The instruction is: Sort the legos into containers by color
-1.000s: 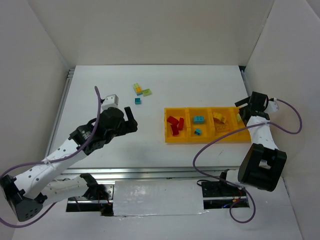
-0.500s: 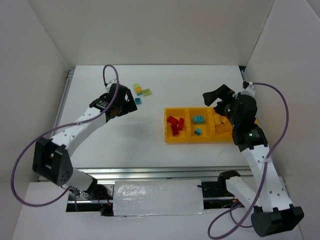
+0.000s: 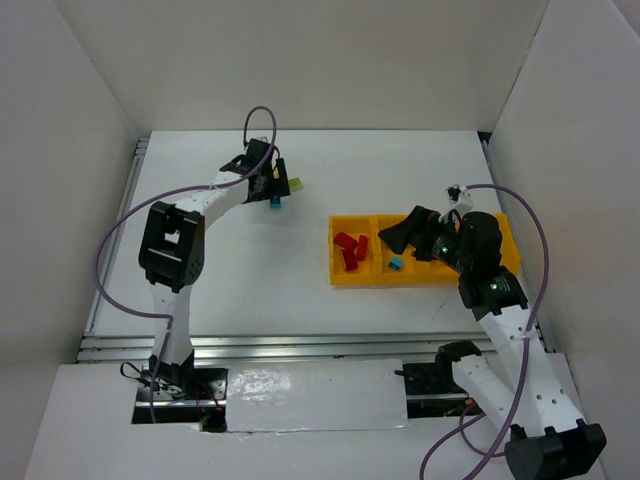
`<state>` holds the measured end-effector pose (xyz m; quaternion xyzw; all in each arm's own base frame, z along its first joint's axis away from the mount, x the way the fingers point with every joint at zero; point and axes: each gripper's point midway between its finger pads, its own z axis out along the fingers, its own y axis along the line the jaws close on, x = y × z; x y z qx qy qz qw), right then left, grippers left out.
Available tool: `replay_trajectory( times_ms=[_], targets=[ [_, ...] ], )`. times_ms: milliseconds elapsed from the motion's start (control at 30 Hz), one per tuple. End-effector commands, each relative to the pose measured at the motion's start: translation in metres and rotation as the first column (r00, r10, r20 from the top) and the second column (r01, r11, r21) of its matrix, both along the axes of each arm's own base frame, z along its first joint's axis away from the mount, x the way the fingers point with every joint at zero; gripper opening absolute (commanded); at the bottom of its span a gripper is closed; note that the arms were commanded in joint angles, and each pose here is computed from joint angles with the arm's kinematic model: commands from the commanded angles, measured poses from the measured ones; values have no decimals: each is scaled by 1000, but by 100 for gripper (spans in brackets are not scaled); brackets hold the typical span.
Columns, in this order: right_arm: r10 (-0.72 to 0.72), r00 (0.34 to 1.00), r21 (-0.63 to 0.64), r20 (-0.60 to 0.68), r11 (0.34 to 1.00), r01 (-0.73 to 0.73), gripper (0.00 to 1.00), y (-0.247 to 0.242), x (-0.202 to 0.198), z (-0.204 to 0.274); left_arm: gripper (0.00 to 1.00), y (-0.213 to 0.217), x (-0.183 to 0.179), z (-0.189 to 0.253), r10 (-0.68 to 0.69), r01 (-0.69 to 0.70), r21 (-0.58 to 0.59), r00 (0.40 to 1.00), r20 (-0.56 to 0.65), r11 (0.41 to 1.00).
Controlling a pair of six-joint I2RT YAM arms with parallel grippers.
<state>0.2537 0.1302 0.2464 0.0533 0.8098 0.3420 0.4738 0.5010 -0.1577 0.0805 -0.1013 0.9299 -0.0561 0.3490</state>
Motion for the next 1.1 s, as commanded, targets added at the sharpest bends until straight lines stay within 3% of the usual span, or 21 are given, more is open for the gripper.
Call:
replay_trajectory(
  times_ms=[0,167,433,733,833,867,933,967,1067],
  targets=[
    [95,993,18,68,995,-97,100,13,-12,13,99,-6,25,19,-23,22,24,998,55,999],
    [106,992,17,64,994,-108,100,15,-11,9,98,-9,36,0,1,-1,23,1000,28,1000],
    [126,991,23,40,992,-127,100,19,-8,1,88,-2,13,-30,67,-66,24,997,-36,998],
    [130,990,23,55,991,-131,100,19,-11,3,72,-1,25,-51,46,-40,82,997,-66,996],
    [133,990,22,56,991,-134,100,19,-11,4,61,-2,25,-53,41,-35,81,997,-70,996],
    [133,989,23,57,991,-134,100,19,-11,4,47,-1,25,-53,42,-37,79,997,-71,996],
    [133,989,22,57,991,-134,100,20,-10,4,31,-2,21,-53,43,-37,73,996,-75,997],
    [130,990,22,59,991,-131,100,19,-9,4,16,-1,20,-51,48,-43,68,996,-75,997],
    [132,990,21,55,991,-133,100,19,-9,4,0,-3,9,-30,54,-51,44,997,-55,998]
  ],
)
